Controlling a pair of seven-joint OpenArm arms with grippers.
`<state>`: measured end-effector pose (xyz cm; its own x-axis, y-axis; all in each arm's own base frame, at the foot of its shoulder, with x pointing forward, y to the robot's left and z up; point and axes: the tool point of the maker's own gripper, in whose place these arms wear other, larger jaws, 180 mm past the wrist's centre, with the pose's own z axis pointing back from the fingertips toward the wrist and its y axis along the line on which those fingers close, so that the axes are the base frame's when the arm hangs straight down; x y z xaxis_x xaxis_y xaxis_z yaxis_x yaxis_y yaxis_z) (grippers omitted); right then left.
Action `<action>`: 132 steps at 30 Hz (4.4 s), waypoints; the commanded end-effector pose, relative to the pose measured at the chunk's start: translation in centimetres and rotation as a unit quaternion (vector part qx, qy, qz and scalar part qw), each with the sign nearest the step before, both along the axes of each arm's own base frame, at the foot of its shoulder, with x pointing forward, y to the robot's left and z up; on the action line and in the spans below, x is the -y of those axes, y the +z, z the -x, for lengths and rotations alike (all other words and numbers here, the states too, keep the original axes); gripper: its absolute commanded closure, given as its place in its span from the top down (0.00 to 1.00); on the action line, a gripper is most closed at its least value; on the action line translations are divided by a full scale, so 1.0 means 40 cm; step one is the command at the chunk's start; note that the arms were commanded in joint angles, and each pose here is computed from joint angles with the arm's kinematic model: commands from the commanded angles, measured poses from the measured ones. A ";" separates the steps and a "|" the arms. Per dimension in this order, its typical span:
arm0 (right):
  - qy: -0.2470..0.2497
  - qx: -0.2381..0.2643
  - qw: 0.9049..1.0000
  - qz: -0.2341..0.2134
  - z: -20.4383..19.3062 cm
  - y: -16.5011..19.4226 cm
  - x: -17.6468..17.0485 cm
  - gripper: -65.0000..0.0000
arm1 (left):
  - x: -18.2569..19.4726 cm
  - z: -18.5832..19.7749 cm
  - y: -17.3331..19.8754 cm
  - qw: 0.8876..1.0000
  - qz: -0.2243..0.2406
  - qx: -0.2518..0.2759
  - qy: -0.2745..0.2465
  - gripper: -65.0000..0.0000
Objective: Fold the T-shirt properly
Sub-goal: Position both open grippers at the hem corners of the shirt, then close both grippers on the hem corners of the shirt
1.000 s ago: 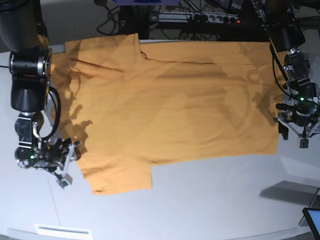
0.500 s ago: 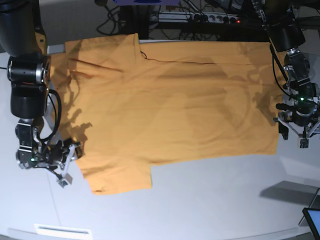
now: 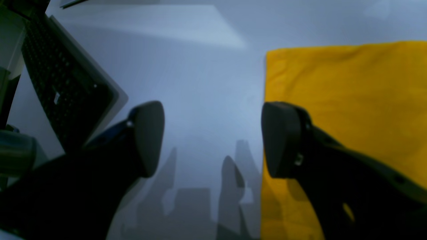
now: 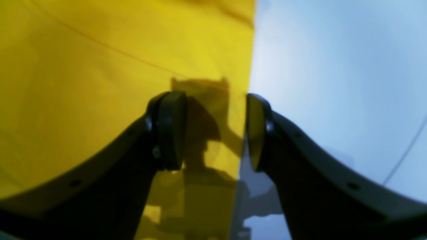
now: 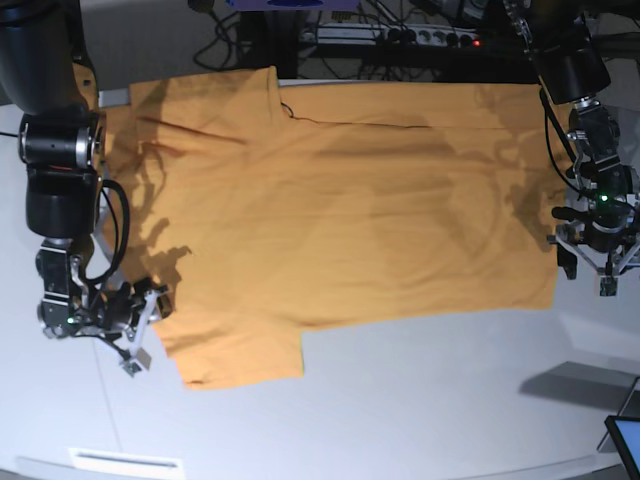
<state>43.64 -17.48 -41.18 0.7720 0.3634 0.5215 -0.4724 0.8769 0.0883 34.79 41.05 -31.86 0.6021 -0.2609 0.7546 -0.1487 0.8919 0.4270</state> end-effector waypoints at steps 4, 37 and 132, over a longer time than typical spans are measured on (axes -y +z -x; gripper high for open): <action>0.005 0.013 1.000 0.000 -0.025 0.029 -0.011 0.28 | -0.020 -0.019 0.057 0.999 -0.018 0.028 -0.002 0.68; 0.005 -0.002 1.000 0.003 0.006 -0.004 -0.007 0.00 | -0.089 -0.039 0.024 0.989 0.136 0.062 0.019 0.70; 0.009 -0.001 1.000 0.019 0.052 -0.030 0.015 0.00 | 0.078 -0.175 -0.132 0.944 0.328 -0.005 -0.030 0.00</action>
<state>42.30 -16.50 -41.89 0.7424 0.3486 0.5722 -0.4838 0.8697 0.0979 40.71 36.83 -39.30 0.6482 0.2406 0.7224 -0.0964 0.9670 -0.2357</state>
